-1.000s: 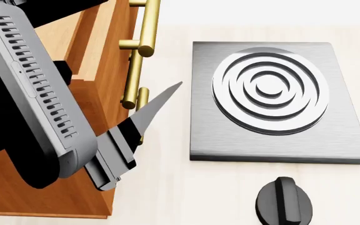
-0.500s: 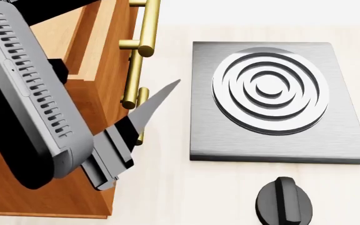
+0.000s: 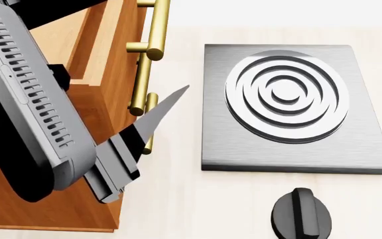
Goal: Pick the akita bowl on the wooden cabinet and place it on the plate.
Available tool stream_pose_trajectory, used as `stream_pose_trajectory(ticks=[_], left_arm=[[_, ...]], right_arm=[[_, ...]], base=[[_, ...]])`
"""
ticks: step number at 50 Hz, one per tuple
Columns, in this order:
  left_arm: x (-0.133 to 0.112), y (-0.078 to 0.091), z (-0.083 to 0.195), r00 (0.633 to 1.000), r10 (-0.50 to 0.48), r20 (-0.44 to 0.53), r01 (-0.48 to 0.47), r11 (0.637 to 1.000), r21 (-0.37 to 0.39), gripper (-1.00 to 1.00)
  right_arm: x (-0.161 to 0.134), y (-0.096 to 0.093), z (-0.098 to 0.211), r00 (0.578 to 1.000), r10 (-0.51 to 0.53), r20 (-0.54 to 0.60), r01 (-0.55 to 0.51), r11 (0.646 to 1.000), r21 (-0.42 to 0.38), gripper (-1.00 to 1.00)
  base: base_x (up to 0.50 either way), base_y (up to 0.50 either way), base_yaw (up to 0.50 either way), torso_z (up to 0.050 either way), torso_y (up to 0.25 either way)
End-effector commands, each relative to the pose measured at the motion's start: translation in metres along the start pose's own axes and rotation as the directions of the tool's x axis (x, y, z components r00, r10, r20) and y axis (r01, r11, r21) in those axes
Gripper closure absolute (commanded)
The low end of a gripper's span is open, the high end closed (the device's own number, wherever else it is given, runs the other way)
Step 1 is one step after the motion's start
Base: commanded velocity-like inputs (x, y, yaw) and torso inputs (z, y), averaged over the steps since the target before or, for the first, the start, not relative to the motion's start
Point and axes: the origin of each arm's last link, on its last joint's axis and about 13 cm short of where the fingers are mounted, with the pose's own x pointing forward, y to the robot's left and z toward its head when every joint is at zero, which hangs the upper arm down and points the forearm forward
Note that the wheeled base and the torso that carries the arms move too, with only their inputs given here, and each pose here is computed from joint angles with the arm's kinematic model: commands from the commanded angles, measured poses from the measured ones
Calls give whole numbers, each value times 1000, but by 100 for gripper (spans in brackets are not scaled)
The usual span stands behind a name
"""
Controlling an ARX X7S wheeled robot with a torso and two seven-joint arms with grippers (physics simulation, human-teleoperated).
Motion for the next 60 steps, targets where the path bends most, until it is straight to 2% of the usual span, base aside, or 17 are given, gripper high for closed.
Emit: stream_pose_trajectory(ticks=[1, 14, 32, 46, 54, 60], left_arm=[[2, 0, 5, 999, -25, 31, 25, 1000, 5, -100], [1, 1, 7, 999, -19, 37, 19, 1000, 5, -100], [-1, 0, 5, 999, -16, 36, 16, 1000, 2, -100], [-3, 0, 3, 999, -12, 37, 12, 1000, -7, -100], [-2, -1, 2, 999, -12, 39, 12, 1000, -10, -100], [-3, 0, 3, 999, -11, 42, 11, 1000, -10, -100]], right_arm=[[-19, 24, 27, 987, 124, 100, -123, 992, -19, -100], [-39, 46, 49, 959, 223, 173, -220, 975, -38, -100], [-70, 76, 74, 894, 371, 252, -364, 928, -75, -100], [-94, 89, 90, 840, 453, 298, -446, 890, -96, -100], [-117, 97, 107, 778, 524, 347, -519, 847, -116, -100], [-141, 105, 121, 712, 585, 389, -579, 802, -147, -100]], base=[[0, 0, 0, 0, 0], [0, 0, 0, 0, 0], [0, 0, 0, 0, 0], [0, 0, 0, 0, 0], [0, 0, 0, 0, 0], [0, 0, 0, 0, 0]])
